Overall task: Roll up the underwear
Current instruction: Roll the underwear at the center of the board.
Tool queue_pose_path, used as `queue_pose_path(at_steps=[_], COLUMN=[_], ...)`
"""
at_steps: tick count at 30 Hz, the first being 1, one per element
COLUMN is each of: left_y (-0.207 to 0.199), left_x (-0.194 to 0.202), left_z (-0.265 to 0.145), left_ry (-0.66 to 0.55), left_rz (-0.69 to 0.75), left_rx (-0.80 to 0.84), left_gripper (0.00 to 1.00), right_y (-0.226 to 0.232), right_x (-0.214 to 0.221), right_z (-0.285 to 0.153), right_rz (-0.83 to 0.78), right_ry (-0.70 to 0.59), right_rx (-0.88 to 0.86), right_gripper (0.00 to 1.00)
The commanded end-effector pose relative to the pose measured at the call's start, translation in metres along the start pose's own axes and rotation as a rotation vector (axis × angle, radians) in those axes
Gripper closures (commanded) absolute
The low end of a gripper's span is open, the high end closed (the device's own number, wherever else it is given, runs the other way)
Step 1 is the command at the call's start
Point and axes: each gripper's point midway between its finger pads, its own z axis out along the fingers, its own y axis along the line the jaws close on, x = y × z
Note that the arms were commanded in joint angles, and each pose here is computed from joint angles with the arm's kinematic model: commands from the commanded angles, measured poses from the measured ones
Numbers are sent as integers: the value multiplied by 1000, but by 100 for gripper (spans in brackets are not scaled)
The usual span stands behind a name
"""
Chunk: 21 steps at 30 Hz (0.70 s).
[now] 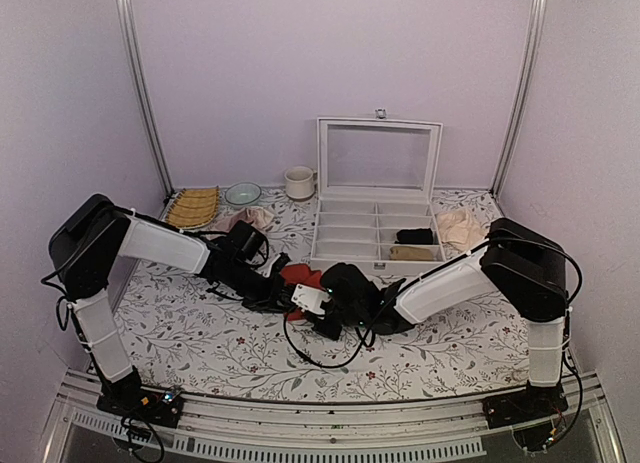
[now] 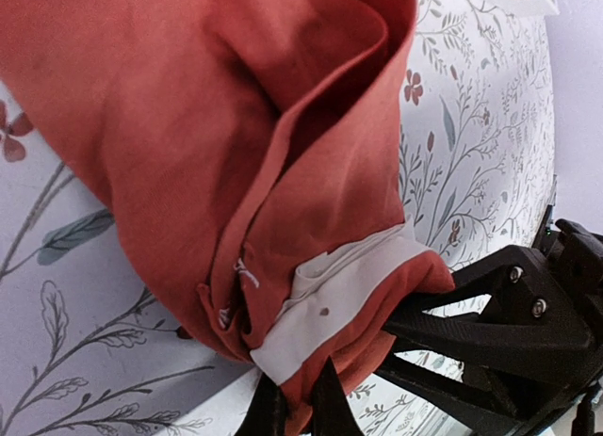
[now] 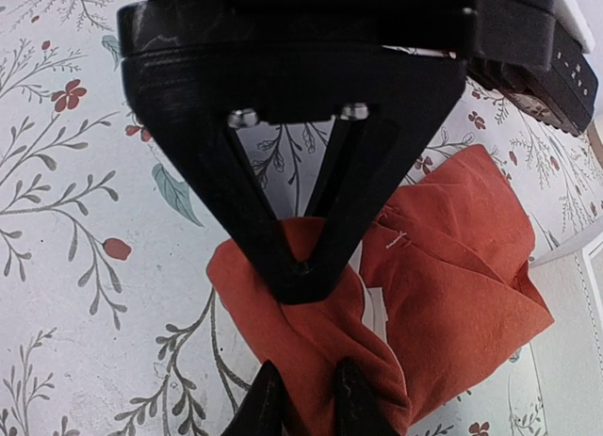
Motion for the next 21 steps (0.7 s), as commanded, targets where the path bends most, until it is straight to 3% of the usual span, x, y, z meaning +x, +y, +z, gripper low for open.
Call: queue_pose_path(at_steps=[1, 7, 10, 15, 18, 21], left_y=[15, 15, 16, 16, 16, 16], left_x=[21, 20, 20, 17, 12, 5], left_z=[8, 7, 7, 5, 1, -7], left_ry=[74, 75, 76, 73, 60, 37], left_rz=[-21, -22, -23, -24, -24, -31], left_rx=[-55, -51, -52, -51, -54, -48], left_gripper=[100, 100, 100, 97, 88, 85], right_y=[22, 31, 34, 39, 43, 49], right_x=[66, 79, 83, 86, 83, 73], right_z=[17, 16, 16, 16, 13, 7], right_rz=[20, 34, 37, 48, 70, 115], right_ry=[177, 213, 224, 241, 244, 237], right_rx=[-81, -115, -128, -156, -182, -231], right_gripper=[83, 90, 99, 100, 100, 100])
